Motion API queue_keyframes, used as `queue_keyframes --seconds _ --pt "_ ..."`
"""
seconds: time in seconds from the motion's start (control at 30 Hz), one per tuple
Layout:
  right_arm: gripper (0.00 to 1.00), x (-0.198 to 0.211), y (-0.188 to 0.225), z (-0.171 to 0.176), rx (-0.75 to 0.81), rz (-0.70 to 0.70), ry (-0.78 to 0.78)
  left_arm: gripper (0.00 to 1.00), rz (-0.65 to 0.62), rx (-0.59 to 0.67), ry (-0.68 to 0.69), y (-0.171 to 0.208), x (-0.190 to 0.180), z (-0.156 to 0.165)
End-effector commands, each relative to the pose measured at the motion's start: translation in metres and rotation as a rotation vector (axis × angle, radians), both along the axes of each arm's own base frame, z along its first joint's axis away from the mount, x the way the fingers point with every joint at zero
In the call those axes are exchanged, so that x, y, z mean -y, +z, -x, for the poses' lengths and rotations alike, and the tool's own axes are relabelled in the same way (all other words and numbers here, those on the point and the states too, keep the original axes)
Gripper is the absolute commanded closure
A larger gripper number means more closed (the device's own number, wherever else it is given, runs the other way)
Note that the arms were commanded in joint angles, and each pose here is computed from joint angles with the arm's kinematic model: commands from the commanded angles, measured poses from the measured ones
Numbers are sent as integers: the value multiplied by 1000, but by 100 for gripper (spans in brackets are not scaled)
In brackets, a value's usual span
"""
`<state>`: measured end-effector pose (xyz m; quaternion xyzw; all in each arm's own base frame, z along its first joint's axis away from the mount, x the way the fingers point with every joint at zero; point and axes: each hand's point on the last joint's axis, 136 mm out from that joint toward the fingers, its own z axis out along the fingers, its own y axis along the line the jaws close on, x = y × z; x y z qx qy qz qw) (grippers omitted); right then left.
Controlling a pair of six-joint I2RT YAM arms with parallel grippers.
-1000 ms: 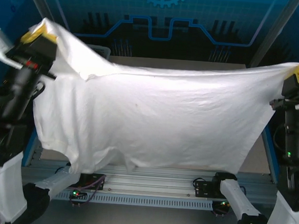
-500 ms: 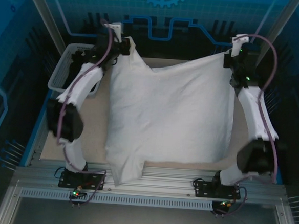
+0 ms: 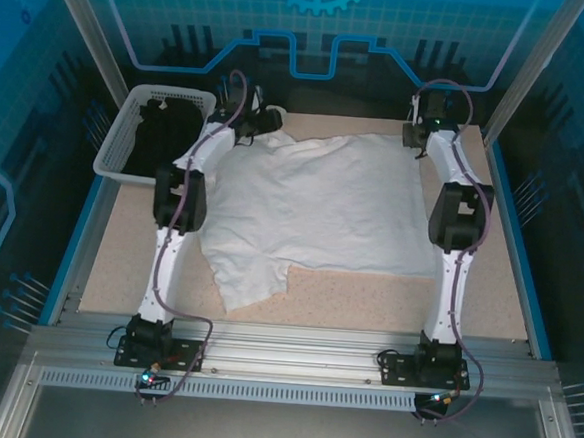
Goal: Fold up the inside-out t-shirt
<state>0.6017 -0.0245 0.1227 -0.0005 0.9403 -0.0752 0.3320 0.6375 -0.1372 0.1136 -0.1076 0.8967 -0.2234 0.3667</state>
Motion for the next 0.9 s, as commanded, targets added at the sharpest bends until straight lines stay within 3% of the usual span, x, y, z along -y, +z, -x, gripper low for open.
queue_keyframes --seconds 0.0,0.13,0.33,0.43,0.53,0.6,0.87 --pt "54 -44 38 81 -45 -223 35 36 219 190 6 124 20 74" --pt "51 -67 6 165 -123 -410 15 34 243 99 36 77 18 176" --pt "51 -49 -37 240 -277 -431 -103 32 173 -165 -35 1 5 293" --pt "51 -32 -44 270 -297 -473 -189 31 173 -236 -62 -12 2 335" --pt "51 -18 -47 296 -287 -488 -281 31 188 -250 -47 -14 -2 362" --pt "51 -6 -54 317 -318 -427 -344 30 201 -251 -51 -13 0 374" --pt "51 28 -72 356 -429 -297 -518 29 178 -263 -109 -9 11 387"
